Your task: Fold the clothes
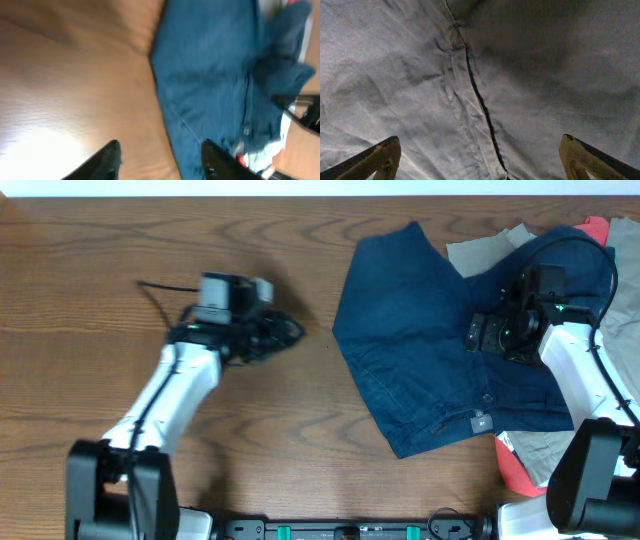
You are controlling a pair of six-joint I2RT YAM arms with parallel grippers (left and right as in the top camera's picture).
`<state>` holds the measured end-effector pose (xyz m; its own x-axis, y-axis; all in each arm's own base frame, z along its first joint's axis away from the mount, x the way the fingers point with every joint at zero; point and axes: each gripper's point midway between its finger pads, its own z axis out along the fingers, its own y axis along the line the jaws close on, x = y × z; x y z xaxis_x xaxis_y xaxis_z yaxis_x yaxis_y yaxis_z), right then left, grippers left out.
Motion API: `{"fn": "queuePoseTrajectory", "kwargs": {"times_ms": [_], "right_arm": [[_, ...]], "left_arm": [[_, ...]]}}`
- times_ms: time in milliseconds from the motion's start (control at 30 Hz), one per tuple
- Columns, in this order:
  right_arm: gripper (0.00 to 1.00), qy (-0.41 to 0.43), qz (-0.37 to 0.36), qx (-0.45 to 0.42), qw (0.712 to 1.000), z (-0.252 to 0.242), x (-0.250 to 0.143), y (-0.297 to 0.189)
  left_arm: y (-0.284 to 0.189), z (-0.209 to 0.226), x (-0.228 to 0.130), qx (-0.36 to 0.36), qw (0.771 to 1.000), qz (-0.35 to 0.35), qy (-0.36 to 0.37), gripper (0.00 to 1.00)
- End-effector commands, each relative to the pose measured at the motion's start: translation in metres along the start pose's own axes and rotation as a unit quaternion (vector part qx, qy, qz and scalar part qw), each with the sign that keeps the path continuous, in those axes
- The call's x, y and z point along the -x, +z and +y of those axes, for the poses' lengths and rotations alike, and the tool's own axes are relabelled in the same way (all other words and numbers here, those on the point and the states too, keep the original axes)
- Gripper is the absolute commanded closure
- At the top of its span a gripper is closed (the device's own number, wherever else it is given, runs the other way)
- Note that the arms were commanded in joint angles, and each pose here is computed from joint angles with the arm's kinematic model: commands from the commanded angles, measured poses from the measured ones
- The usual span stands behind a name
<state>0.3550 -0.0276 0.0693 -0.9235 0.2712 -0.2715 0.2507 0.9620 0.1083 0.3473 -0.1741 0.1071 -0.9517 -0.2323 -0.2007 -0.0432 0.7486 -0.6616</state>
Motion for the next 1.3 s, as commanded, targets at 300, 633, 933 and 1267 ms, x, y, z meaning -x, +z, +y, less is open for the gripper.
{"fn": "queuePoseTrajectory", "kwargs": {"times_ms": [300,633,933,1267], "right_arm": [[0.01,-0.006,-0.014,-0.004,1.000,-0.002,0.006,-0.010],[0.01,-0.006,-0.009,-0.005,1.000,-0.002,0.004,-0.010],[0.01,-0.005,-0.006,-0.006,1.000,-0.003,0.003,-0.010],[0.01,-0.006,-0.004,-0.088,0.996,-0.030,0.002,-0.025]], "left_arm": [[0.124,-0.037,-0.122,0.032,0.989,0.141,-0.029,0.39],[0.147,-0.070,-0.153,-0.009,0.988,0.156,0.015,0.59],[0.146,-0.066,-0.151,-0.006,0.988,0.156,0.017,0.94],[0.087,-0.004,-0.056,0.032,0.995,0.089,-0.007,0.94]]}}
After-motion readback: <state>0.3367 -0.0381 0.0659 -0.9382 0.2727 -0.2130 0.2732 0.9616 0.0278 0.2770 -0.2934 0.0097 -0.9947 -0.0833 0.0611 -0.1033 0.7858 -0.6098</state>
